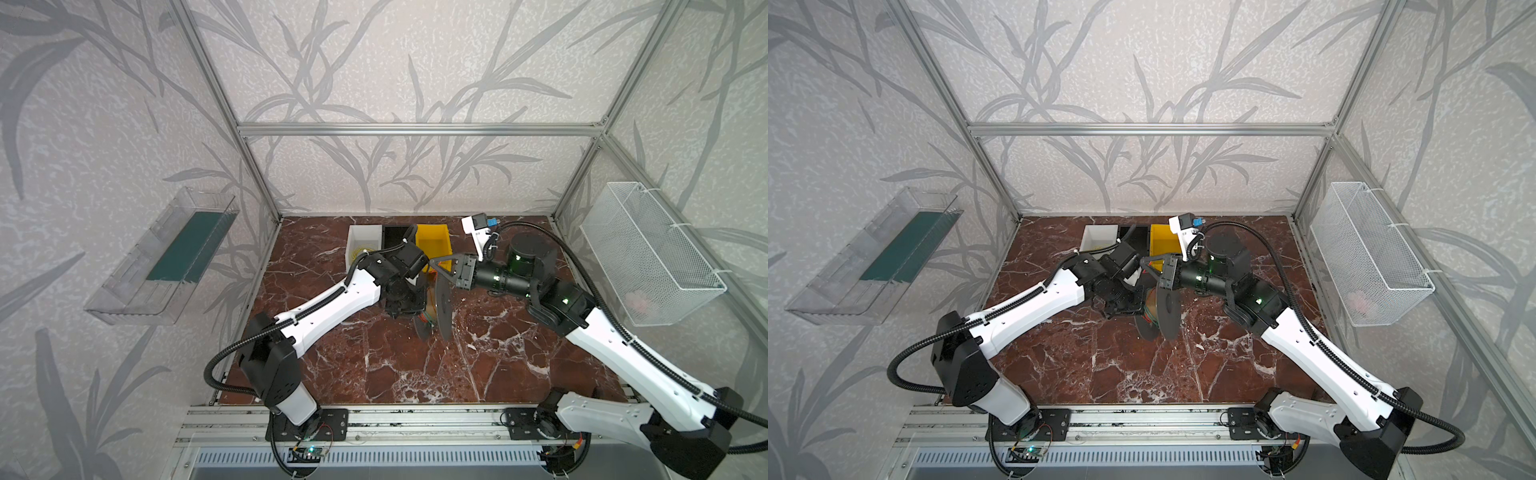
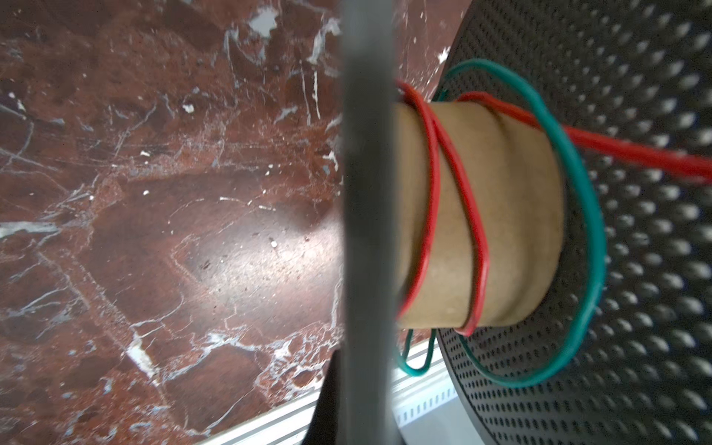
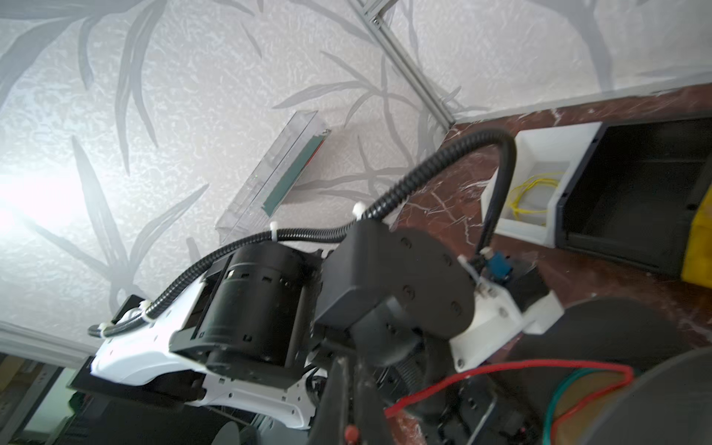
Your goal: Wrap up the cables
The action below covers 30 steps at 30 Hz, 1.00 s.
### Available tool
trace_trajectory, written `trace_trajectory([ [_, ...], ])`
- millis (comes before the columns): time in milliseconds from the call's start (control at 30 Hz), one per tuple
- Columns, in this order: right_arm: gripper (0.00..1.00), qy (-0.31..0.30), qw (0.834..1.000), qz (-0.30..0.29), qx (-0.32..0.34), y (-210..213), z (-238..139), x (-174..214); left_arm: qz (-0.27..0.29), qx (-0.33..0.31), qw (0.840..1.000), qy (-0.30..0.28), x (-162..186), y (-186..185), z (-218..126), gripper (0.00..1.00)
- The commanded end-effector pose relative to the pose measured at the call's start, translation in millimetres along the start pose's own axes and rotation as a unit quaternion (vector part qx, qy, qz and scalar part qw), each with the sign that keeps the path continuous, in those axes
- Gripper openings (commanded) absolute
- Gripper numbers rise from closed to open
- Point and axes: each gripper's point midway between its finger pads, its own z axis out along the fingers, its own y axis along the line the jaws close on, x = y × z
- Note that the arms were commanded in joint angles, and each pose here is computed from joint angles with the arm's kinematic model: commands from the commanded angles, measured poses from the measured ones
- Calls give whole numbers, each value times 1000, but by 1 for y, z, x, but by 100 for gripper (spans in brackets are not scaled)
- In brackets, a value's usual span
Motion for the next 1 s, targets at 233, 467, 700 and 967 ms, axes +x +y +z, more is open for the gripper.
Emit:
trace_trajectory([
  [233, 0, 37, 990, 65, -120, 73, -52, 58, -135, 216, 947, -195, -112, -37, -74, 0],
  [467, 0, -22, 993, 115, 9, -20, -100, 96, -116, 337, 898, -258, -127, -52, -143, 0],
  [700, 0, -80, 982, 138, 97, -70, -146, 87, -68, 479, 831, -273, -111, -67, -202, 0],
  [967, 0, -141, 958, 210, 132, -128, -146, 42, 22, 461, 849, -259, -60, -62, -217, 0],
])
